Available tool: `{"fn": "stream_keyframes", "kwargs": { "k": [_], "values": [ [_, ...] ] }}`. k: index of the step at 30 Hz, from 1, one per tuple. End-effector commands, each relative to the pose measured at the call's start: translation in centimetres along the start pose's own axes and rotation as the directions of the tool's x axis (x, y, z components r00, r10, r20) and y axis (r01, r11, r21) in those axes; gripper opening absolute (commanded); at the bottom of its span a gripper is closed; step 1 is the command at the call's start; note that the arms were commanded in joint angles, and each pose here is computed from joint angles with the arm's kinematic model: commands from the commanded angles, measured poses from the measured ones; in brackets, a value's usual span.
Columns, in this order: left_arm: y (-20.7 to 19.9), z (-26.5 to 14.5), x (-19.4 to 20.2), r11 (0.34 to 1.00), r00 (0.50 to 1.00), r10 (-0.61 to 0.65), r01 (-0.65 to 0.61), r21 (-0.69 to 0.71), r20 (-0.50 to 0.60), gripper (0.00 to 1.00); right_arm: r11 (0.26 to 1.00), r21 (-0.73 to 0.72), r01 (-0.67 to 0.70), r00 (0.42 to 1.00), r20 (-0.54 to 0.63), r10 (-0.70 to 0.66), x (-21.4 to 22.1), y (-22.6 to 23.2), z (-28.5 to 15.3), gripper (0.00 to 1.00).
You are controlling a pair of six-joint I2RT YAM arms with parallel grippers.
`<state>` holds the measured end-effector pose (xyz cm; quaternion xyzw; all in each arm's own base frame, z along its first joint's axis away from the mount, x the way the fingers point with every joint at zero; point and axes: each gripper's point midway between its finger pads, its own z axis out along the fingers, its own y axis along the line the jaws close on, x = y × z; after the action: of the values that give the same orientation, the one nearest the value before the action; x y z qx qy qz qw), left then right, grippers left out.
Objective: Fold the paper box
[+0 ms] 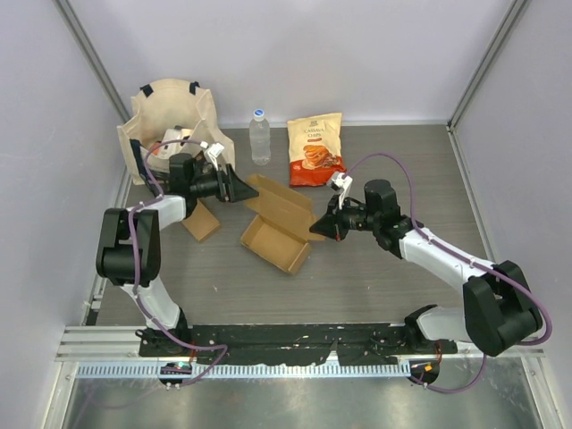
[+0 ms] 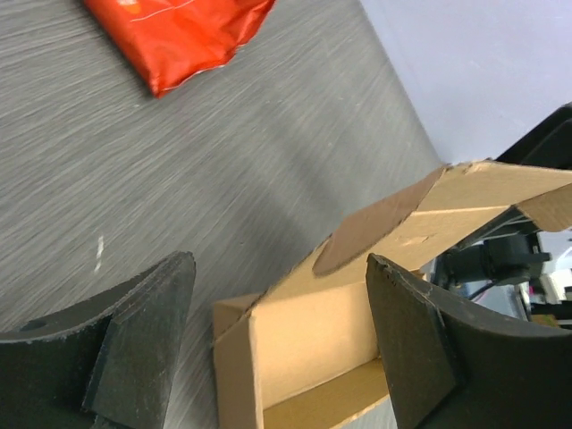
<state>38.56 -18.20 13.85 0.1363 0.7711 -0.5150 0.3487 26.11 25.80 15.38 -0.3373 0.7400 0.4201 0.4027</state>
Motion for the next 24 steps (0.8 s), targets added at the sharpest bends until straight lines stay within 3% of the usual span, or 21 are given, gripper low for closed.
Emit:
{"fn": "stream_keyframes", "kwargs": {
  "k": [1,3,4,6,9,15,18,24],
  "values": [
    [-1.9,0.7,-1.5,0.99,0.998,0.043,-0.047,0.129,0.034,0.8,0.998,-0.032,0.061,0.995,0.075,-0.059,-3.2,0.5,0.0,0.01],
    [-2.2,0.8,-1.9,0.989,0.998,0.039,-0.046,0.143,0.047,0.72,0.998,-0.028,0.057,0.996,0.073,-0.055,-3.1,0.5,0.0,0.01],
    [-2.4,0.7,-2.0,0.988,0.998,0.044,-0.051,0.146,0.05,0.62,0.998,-0.023,0.056,0.996,0.072,-0.054,-3.1,0.4,-0.1,0.01],
    [-2.5,0.5,-1.8,0.99,0.997,0.049,-0.056,0.132,0.056,0.58,0.999,0.007,0.05,0.996,0.073,-0.05,-3.2,-0.1,-0.1,0.01],
    [-2.1,0.3,-1.0,0.998,0.999,0.035,-0.036,0.057,0.027,0.51,0.996,0.09,0.021,0.996,0.083,-0.029,-3.4,-1.4,-0.2,0.01],
    [-2.4,0.5,0.5,0.98,0.988,0.147,-0.152,-0.127,-0.049,0.36,0.983,0.181,-0.026,0.996,0.092,0.009,-3.6,-3.0,-0.3,0.01],
    [-2.5,0.1,-0.1,0.96,0.983,0.177,-0.182,-0.211,-0.044,0.2,0.966,0.255,-0.043,0.995,0.098,0.018,-4.0,-4.0,-0.8,0.01],
    [-3.9,0.5,-1.3,0.873,0.964,0.267,-0.248,-0.419,-0.014,0.0,0.832,0.531,-0.161,0.986,0.127,0.111,-4.9,-7.3,-1.5,0.01]
  ]
}}
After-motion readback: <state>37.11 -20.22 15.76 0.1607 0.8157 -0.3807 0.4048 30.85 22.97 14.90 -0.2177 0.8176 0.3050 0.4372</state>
